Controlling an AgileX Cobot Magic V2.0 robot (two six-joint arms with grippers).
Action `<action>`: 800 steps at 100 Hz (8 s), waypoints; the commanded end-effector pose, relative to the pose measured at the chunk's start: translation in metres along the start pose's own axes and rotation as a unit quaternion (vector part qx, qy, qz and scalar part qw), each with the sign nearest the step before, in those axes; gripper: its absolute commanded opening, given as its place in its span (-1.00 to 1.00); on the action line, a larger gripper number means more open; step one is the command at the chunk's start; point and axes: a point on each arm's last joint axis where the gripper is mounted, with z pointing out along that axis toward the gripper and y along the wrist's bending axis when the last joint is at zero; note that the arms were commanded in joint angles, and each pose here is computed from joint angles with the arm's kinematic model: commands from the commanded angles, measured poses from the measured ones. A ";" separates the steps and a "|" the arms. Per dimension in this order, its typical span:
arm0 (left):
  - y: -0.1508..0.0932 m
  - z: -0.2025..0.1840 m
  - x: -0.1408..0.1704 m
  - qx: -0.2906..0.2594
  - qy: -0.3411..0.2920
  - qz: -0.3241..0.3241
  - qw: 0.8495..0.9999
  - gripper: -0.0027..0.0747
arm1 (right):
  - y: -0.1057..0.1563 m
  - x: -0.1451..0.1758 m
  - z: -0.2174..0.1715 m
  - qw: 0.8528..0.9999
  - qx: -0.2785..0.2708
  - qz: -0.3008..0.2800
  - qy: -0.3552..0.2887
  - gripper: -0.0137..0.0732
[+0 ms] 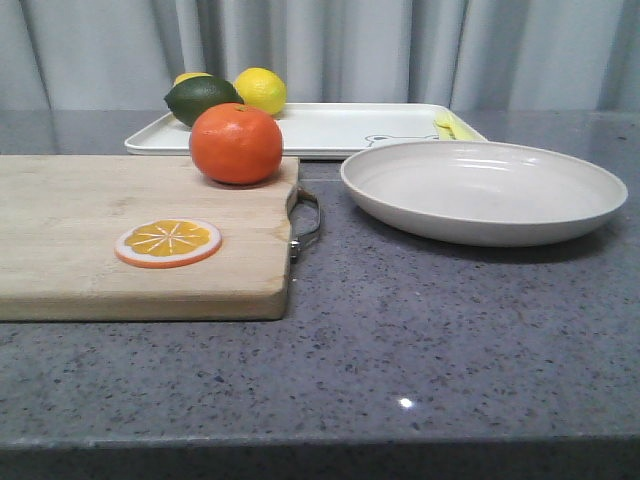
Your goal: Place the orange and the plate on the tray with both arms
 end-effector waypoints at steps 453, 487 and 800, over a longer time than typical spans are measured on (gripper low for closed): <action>-0.242 0.266 -0.044 0.385 0.042 0.276 0.880 -0.31 | 0.000 -0.013 -0.003 0.999 0.002 -0.002 -0.035 0.27; -0.246 0.282 -0.024 0.388 0.073 0.265 0.880 -0.29 | 0.000 -0.013 -0.003 0.999 0.002 -0.002 -0.034 0.27; -0.016 0.063 0.032 0.090 -0.145 0.159 0.972 0.53 | 0.006 -0.049 0.169 0.988 -0.031 0.142 0.059 0.27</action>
